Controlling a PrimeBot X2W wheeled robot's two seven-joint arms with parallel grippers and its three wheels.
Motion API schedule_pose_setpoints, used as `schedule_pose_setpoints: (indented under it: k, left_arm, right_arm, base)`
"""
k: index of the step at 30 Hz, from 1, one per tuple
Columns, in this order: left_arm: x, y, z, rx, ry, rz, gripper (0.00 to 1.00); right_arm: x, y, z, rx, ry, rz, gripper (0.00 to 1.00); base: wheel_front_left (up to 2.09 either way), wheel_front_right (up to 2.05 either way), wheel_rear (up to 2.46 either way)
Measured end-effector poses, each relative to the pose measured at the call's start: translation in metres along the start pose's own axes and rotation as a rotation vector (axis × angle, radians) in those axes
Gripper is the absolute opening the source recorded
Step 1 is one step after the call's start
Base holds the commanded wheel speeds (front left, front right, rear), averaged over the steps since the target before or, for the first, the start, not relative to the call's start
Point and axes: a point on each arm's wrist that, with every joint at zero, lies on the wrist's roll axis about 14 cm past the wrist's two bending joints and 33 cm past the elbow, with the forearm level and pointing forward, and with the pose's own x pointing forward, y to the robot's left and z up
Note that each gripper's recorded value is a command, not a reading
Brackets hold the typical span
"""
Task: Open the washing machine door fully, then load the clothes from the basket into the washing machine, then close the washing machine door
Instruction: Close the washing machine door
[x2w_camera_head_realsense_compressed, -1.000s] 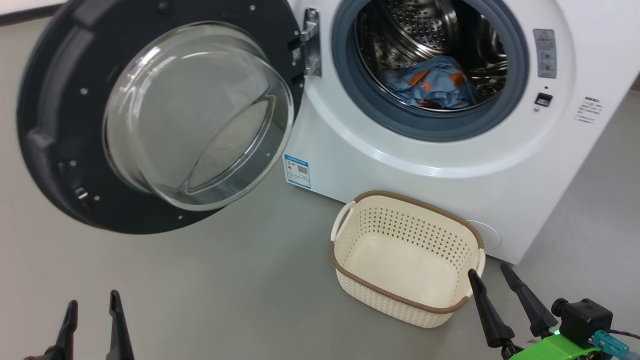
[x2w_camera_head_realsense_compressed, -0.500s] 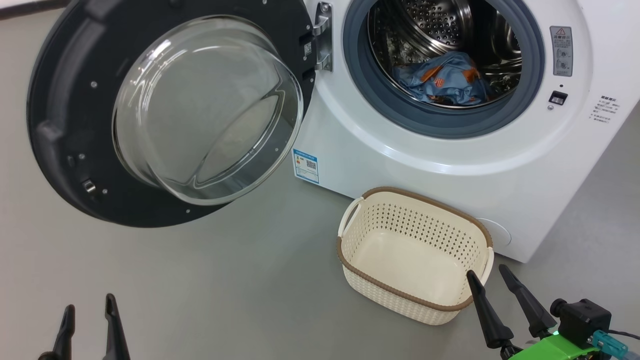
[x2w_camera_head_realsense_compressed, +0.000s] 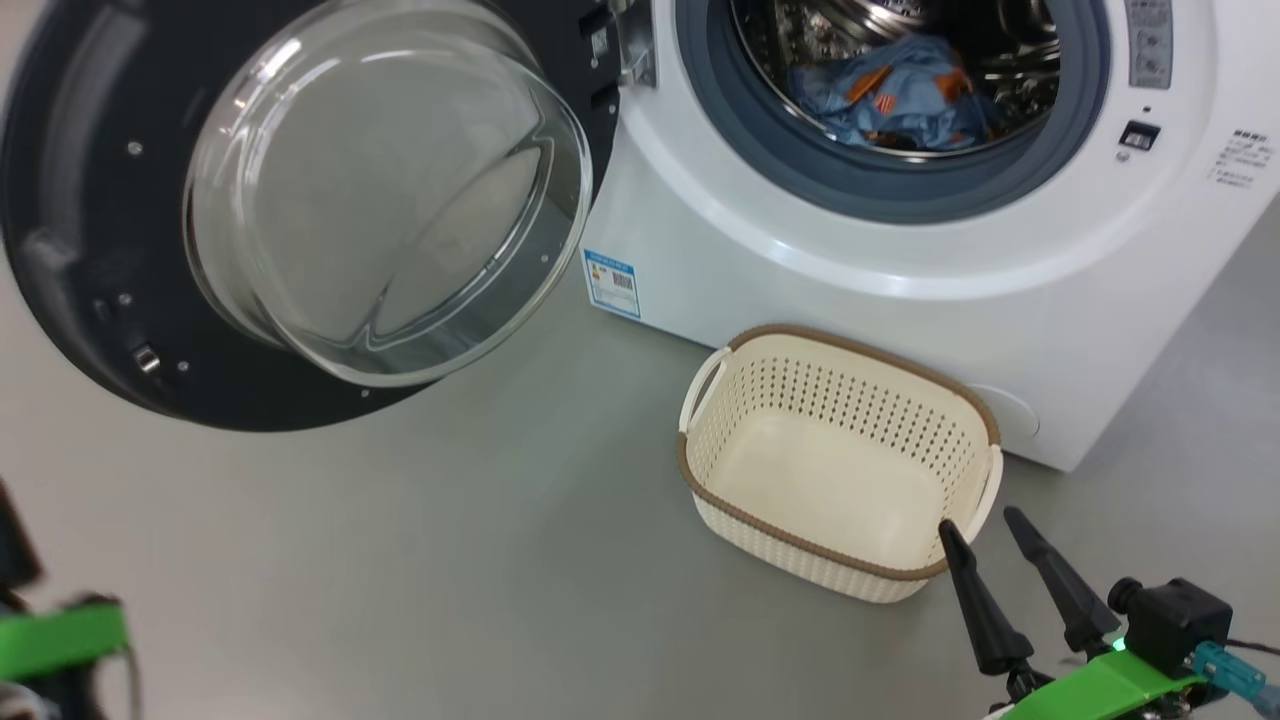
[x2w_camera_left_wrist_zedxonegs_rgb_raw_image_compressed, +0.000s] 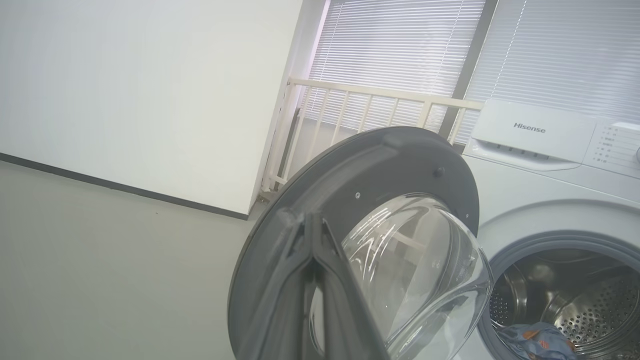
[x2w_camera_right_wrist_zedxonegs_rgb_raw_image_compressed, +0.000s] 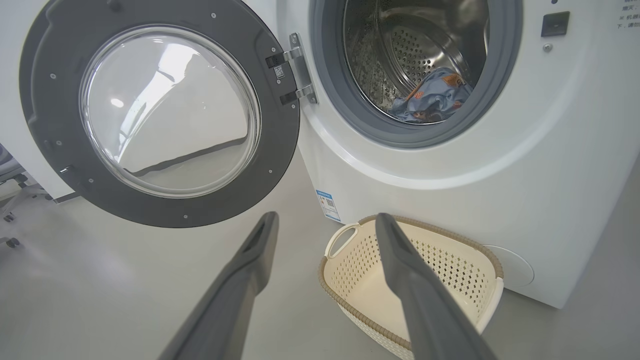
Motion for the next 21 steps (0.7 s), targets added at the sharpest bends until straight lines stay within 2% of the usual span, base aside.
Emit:
schedule_pose_setpoints:
  k: [10, 17, 21]
  left_arm:
    - [0.092, 0.003, 0.078, -0.14, -0.121, -0.057, 0.0]
    - [0.139, 0.016, 0.075, -0.215, -0.007, 0.003, 0.0]
    - [0.159, 0.014, 0.054, -0.247, 0.095, 0.034, 0.0]
  right_arm:
    - [0.021, -0.014, -0.007, 0.017, 0.006, 0.011, 1.0]
    - [0.029, -0.025, -0.015, 0.022, 0.022, 0.018, 1.0]
    - [0.033, -0.034, -0.018, 0.017, 0.028, 0.018, 1.0]
  base:
    - [0.0, 0.0, 0.0]
    - [0.0, 0.0, 0.0]
    - [0.0, 0.0, 0.0]
